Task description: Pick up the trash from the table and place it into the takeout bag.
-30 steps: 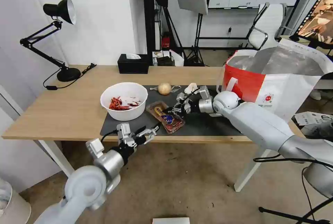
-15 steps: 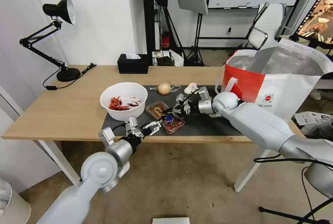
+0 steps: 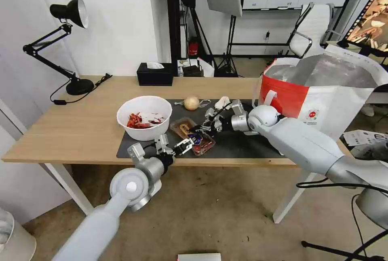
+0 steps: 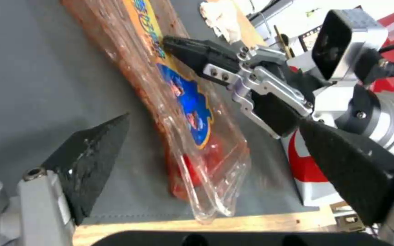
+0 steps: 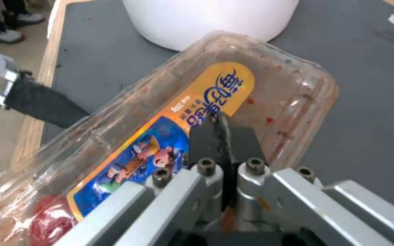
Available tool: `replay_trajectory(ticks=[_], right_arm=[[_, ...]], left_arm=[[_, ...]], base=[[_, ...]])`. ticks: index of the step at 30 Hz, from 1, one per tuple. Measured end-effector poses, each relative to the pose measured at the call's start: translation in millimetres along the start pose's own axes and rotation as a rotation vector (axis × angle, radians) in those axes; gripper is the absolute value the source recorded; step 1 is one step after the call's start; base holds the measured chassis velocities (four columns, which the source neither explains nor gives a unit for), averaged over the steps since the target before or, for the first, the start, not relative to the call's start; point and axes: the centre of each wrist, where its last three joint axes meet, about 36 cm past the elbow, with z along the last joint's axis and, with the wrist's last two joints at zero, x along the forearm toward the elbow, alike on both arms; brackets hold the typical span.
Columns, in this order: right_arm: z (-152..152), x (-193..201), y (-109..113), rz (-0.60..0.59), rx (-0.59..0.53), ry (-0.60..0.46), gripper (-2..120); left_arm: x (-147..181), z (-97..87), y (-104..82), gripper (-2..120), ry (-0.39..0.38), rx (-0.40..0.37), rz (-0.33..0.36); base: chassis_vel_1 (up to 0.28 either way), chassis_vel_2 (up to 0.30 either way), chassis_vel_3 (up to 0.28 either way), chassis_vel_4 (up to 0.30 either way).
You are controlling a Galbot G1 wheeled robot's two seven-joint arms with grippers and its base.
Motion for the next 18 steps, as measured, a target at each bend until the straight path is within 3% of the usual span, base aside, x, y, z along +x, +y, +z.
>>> replay_trajectory(ticks=[8, 18], right_arm=[[-0.2, -1.3, 0.3, -0.001, -0.001, -0.001, 0], [-0.3, -0.7, 1.2, -0.002, -0.001, -0.004, 0]], left_arm=[[-11.5, 2.0, 1.7, 99, 0.01, 0.013, -0.006], [-22.8, 2.0, 12.2, 64, -0.015, 0.043, -0.039]], base=[[0.0, 0.0, 0.0, 0.0], [0.0, 0.0, 0.0, 0.0]])
